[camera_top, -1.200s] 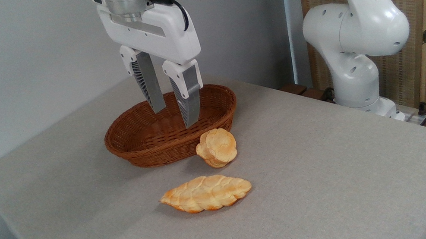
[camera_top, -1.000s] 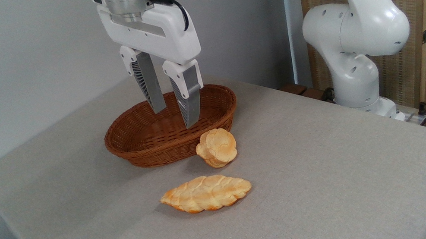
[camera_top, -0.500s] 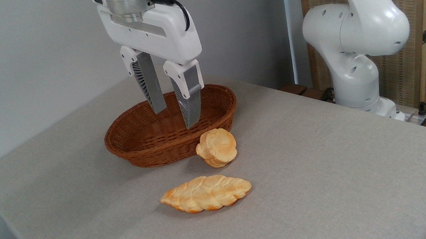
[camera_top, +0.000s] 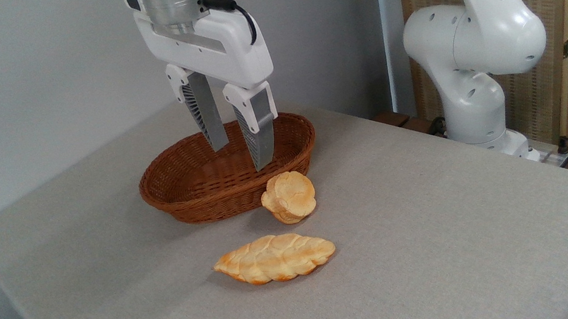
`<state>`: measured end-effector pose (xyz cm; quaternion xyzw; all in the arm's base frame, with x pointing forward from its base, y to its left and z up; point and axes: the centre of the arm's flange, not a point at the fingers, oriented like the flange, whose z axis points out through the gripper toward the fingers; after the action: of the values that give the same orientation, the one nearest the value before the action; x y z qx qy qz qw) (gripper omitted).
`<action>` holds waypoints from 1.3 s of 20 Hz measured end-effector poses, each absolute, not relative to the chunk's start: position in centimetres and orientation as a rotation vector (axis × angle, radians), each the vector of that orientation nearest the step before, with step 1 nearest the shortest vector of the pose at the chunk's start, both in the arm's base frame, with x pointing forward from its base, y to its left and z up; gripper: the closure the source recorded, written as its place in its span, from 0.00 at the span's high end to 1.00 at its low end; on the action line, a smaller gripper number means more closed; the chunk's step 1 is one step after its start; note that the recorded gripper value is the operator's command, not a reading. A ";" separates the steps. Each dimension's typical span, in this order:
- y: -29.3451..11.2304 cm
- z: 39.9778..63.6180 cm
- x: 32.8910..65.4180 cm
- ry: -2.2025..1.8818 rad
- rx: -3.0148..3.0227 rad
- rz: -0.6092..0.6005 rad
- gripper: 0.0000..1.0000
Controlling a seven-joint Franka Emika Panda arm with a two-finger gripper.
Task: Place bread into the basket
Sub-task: 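Lower the gripper beside the basket onto the small round bread roll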
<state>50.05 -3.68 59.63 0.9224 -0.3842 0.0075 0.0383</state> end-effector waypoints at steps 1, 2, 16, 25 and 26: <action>-3.7 59.5 50.1 -1.178 2.828 0.017 1.00; -3.6 59.3 50.2 -1.177 2.827 0.012 1.00; -4.0 52.4 51.1 -1.092 2.802 -0.195 1.00; -5.3 45.7 53.2 -0.539 2.863 -0.376 1.00; -5.6 45.4 53.2 -0.519 2.863 -0.388 1.00</action>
<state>53.24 -5.65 45.36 0.9702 -0.1758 -0.1315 0.1028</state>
